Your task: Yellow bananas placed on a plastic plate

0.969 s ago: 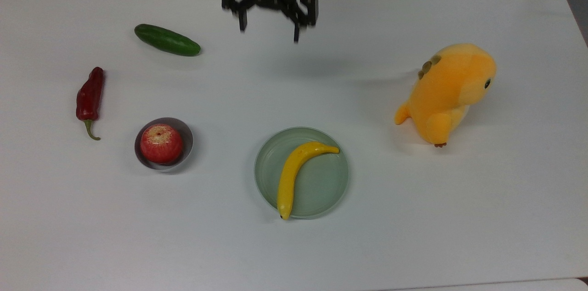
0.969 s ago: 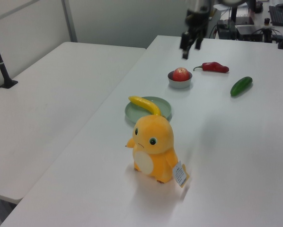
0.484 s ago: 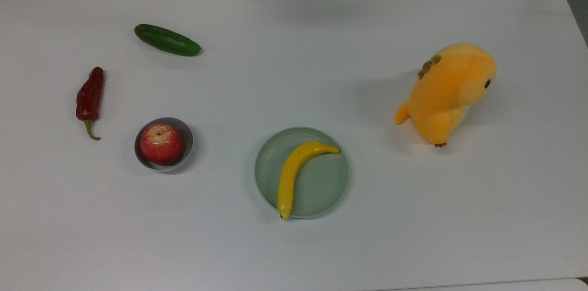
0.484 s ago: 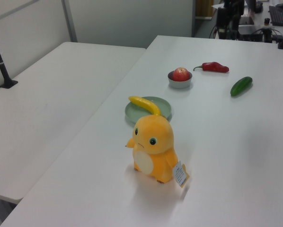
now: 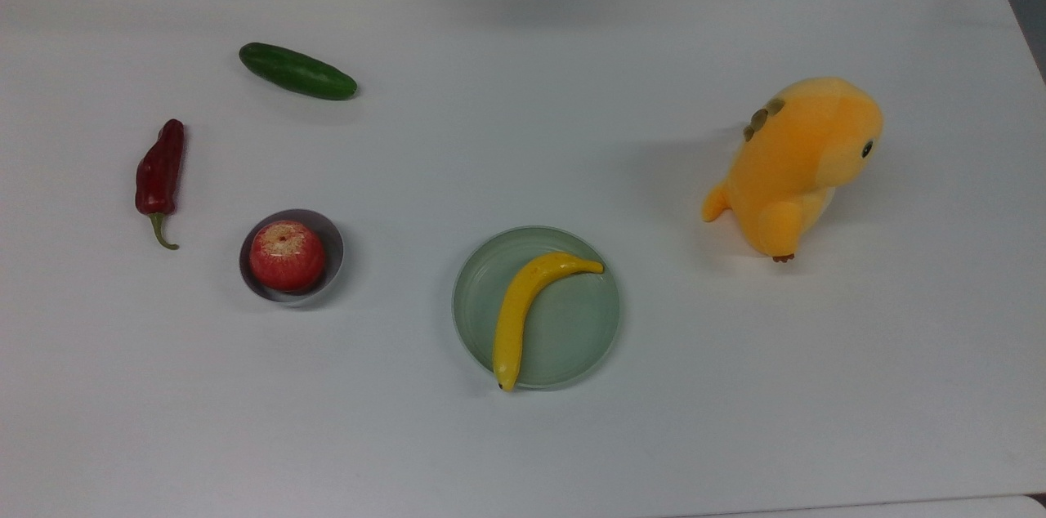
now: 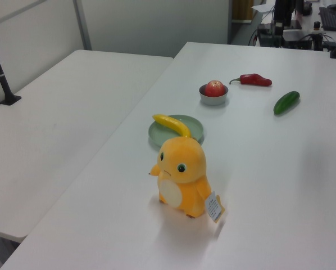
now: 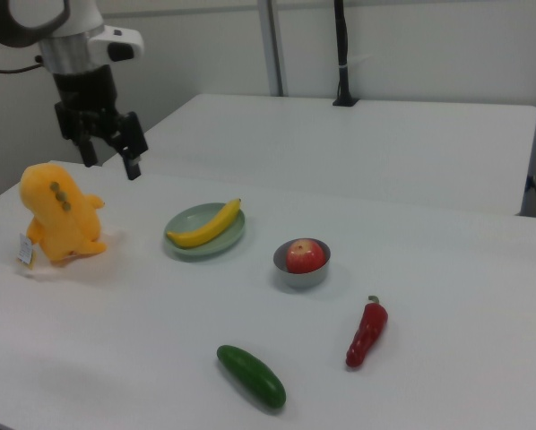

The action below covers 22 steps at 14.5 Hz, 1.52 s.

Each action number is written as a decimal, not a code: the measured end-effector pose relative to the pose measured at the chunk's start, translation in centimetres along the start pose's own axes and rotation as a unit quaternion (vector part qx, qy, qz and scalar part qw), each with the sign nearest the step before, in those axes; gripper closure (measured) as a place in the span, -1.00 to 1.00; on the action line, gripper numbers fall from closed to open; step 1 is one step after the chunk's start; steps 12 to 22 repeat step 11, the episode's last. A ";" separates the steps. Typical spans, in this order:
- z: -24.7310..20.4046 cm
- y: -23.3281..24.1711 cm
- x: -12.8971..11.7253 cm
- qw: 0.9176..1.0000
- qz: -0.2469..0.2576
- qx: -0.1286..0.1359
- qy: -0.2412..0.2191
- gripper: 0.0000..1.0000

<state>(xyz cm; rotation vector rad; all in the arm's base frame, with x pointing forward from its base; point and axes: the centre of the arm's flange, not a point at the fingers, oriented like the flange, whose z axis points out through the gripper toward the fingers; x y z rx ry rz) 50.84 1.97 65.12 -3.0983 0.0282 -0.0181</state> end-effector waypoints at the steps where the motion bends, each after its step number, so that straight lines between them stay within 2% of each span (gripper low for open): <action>1: 0.1 0.2 0.6 1.000 -0.005 0.001 0.010 -1.00; 4: 1.3 -0.3 3.2 0.999 -0.014 0.002 0.045 -1.00; 7: 2.0 -0.9 4.4 0.998 -0.018 0.001 0.052 -1.00; 22: 1.8 -0.9 4.6 0.998 -0.019 0.001 0.054 -1.00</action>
